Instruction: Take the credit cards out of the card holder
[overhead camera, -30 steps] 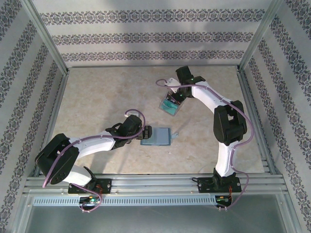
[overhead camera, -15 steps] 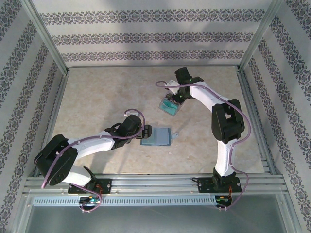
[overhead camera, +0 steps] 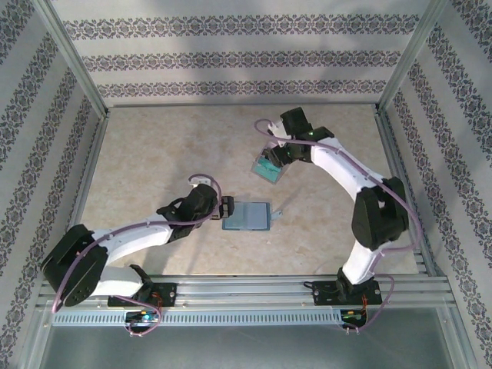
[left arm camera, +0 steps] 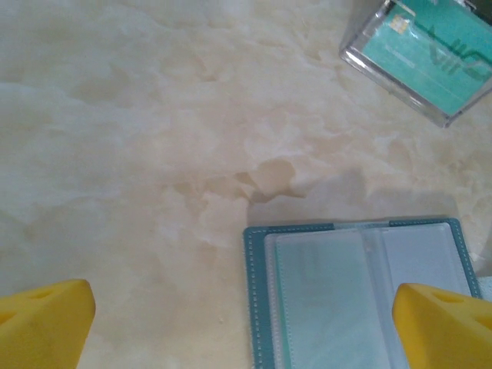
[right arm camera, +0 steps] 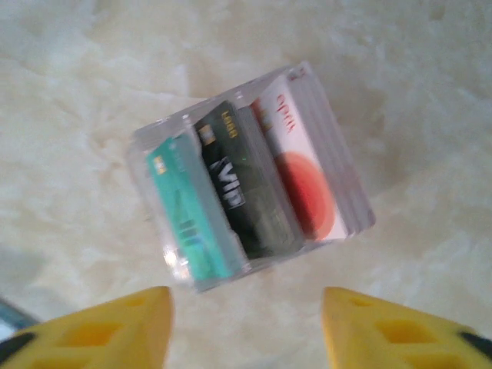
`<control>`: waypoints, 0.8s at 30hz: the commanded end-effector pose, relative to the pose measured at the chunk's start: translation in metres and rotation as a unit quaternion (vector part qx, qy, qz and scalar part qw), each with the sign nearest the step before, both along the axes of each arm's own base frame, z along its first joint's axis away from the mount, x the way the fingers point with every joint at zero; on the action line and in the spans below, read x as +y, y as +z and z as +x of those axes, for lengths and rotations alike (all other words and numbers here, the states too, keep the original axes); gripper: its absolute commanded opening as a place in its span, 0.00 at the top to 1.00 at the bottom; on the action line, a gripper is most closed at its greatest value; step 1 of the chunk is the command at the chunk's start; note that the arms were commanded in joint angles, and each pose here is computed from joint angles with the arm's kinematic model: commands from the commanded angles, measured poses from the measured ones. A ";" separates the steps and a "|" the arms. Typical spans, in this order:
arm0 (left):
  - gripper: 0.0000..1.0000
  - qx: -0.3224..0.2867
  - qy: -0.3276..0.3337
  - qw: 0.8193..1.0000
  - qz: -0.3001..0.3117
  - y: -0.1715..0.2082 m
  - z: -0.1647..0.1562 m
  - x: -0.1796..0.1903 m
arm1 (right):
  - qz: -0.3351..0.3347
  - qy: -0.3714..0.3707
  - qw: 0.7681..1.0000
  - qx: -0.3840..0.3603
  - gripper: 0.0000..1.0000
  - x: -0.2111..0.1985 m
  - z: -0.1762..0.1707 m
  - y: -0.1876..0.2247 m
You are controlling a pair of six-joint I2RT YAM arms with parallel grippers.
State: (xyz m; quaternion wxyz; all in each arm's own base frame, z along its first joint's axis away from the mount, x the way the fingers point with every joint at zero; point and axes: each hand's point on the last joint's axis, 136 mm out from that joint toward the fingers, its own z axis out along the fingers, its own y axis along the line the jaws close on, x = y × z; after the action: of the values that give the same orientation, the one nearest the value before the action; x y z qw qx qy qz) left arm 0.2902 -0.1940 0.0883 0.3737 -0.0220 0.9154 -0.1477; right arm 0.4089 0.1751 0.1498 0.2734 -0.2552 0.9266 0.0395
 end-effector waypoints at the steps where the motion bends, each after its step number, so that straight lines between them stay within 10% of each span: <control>1: 0.01 -0.015 0.034 0.999 0.023 0.003 -0.004 0.021 | 0.048 -0.054 0.997 0.018 0.36 0.011 -0.025 -0.003; 7: 0.01 -0.044 0.055 0.997 0.017 0.015 -0.008 0.037 | 0.092 -0.048 0.995 -0.001 0.29 0.033 -0.065 0.006; 11: 0.01 -0.051 0.071 0.996 0.024 0.019 -0.010 0.048 | 0.115 -0.042 0.992 -0.006 0.02 0.047 -0.090 0.015; 24: 0.01 -0.068 0.108 0.992 0.022 0.027 -0.021 0.075 | 0.182 0.038 0.981 0.047 0.02 0.122 -0.156 -0.006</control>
State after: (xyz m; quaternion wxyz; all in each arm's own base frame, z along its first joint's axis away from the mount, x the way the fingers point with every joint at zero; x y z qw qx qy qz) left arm 0.2736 -0.1368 0.1213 0.4517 -0.0854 0.8804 -0.1164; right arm 0.2583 0.2723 0.1347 0.2555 -0.2246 0.9216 0.1868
